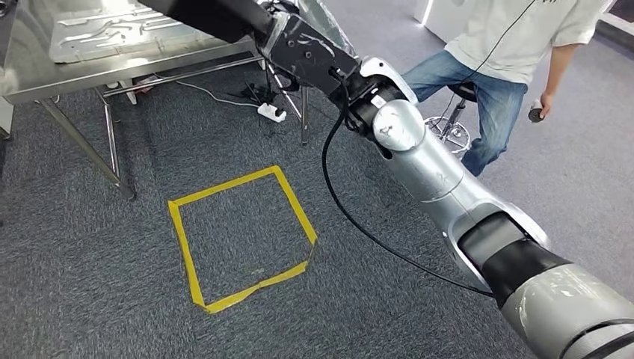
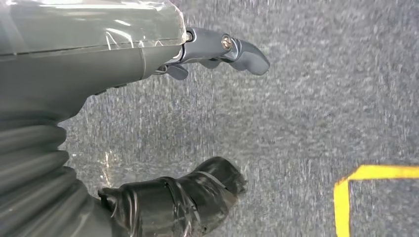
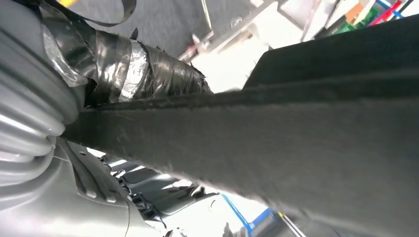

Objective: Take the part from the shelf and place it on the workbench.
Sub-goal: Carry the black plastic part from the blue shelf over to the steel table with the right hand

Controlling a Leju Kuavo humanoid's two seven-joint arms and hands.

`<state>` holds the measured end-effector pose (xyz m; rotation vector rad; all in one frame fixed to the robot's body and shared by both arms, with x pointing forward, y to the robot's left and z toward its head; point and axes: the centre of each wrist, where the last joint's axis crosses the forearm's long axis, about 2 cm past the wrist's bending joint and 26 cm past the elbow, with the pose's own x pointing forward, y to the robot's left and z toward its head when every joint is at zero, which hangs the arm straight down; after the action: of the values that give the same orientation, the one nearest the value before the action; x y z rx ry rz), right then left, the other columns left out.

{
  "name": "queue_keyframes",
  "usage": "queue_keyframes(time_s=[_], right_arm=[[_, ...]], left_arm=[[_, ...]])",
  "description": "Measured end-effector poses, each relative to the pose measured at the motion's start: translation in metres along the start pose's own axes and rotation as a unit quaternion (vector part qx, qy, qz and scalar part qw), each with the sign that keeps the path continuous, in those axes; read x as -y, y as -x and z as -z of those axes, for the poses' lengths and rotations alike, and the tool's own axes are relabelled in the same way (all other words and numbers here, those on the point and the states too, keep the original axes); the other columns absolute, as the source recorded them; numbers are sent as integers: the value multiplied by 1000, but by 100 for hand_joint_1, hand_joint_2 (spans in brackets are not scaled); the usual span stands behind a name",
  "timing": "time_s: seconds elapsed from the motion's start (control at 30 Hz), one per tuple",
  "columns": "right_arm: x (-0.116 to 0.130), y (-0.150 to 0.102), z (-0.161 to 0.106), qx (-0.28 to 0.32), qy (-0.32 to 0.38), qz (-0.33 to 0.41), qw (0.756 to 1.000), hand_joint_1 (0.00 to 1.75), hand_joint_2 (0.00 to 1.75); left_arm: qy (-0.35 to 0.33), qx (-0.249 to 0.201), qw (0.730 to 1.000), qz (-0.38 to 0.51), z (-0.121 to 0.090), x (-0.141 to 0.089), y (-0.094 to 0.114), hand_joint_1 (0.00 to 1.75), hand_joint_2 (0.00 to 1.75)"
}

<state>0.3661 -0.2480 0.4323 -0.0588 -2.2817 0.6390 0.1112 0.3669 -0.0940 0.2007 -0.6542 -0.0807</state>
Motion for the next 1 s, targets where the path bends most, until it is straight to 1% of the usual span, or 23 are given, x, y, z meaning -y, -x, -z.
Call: queue_keyframes(time_s=[0.13, 0.33, 0.73, 1.0], right_arm=[[1, 1, 0, -14, 12, -3, 1000, 175, 175], [1, 7, -3, -35, 26, -12, 999, 175, 175], [4, 5, -1, -40, 46, -29, 998, 175, 175], [5, 6, -1, -42, 57, -42, 997, 175, 175]], left_arm=[[16, -2, 1000, -15, -1, -1, 2, 0, 175], [19, -1, 1000, -22, 0, -1, 1, 0, 175], [19, -3, 1000, -22, -1, -3, 2, 0, 175], [30, -1, 999, -27, -1, -2, 2, 0, 175]])
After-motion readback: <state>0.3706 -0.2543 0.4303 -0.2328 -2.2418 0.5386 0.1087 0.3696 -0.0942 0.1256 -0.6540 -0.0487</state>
